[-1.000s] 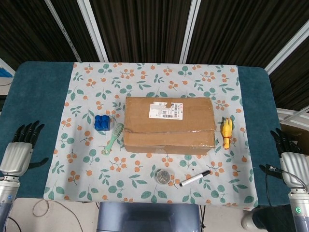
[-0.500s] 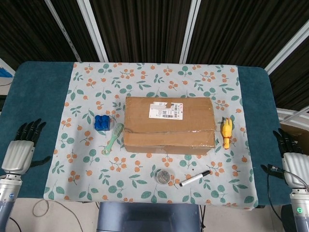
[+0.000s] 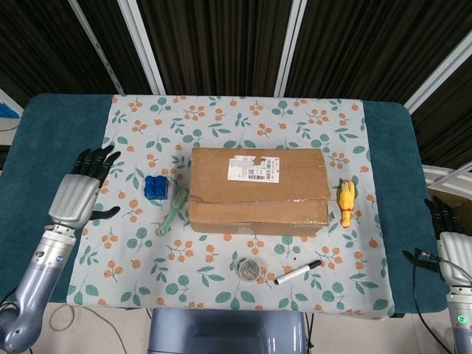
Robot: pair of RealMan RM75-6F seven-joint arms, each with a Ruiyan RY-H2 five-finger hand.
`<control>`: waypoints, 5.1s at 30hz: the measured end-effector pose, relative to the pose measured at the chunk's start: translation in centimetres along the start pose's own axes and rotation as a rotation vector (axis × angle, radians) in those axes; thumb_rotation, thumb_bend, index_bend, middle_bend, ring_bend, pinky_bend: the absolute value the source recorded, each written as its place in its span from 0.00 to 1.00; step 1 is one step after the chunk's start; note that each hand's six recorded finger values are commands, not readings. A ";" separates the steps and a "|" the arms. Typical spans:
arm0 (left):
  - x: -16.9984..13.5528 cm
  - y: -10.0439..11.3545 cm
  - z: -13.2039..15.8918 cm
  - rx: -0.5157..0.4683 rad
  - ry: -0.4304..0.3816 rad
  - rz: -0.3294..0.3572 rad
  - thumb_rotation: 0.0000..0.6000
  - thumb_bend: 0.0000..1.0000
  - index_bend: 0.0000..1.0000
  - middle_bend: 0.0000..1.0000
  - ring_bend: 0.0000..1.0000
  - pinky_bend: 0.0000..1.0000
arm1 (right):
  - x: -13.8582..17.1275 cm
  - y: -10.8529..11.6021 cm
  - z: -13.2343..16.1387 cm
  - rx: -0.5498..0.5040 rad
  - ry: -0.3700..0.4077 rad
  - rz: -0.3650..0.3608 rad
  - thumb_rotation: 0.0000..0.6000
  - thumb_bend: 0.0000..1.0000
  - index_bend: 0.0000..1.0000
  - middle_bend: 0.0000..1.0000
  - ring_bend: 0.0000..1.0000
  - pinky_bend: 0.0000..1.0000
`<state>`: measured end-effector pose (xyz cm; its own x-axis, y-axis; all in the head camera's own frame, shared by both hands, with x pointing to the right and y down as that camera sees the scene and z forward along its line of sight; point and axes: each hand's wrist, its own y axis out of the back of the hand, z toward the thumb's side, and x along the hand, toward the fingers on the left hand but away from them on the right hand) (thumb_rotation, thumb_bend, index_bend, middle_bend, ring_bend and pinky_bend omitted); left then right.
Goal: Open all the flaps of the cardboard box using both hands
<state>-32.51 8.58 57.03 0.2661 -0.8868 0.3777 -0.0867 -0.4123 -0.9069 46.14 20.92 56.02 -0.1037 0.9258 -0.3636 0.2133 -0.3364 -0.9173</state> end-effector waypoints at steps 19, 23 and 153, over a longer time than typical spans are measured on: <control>6.4 -1.9 12.3 0.002 -0.197 -0.115 1.00 0.05 0.00 0.00 0.00 0.00 | -0.3 -0.1 -0.5 -0.043 -0.033 0.014 1.00 0.08 0.00 0.00 0.00 0.19; 6.4 -2.2 13.1 0.013 -0.213 -0.124 1.00 0.06 0.00 0.00 0.00 0.00 | -0.3 -0.1 -0.6 -0.051 -0.038 0.014 1.00 0.09 0.00 0.00 0.00 0.19; -5.5 -5.0 -7.9 -0.010 0.096 0.047 1.00 0.11 0.00 0.00 0.00 0.00 | -21.5 6.5 19.9 -0.360 0.150 0.380 1.00 0.94 0.18 0.16 0.13 0.23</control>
<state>-41.18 13.90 60.96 0.1688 -0.9210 0.3512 -0.1067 -0.3713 -0.9224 30.41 -4.55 54.65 0.1801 0.7736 -0.6076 0.5308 -0.5964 -0.6021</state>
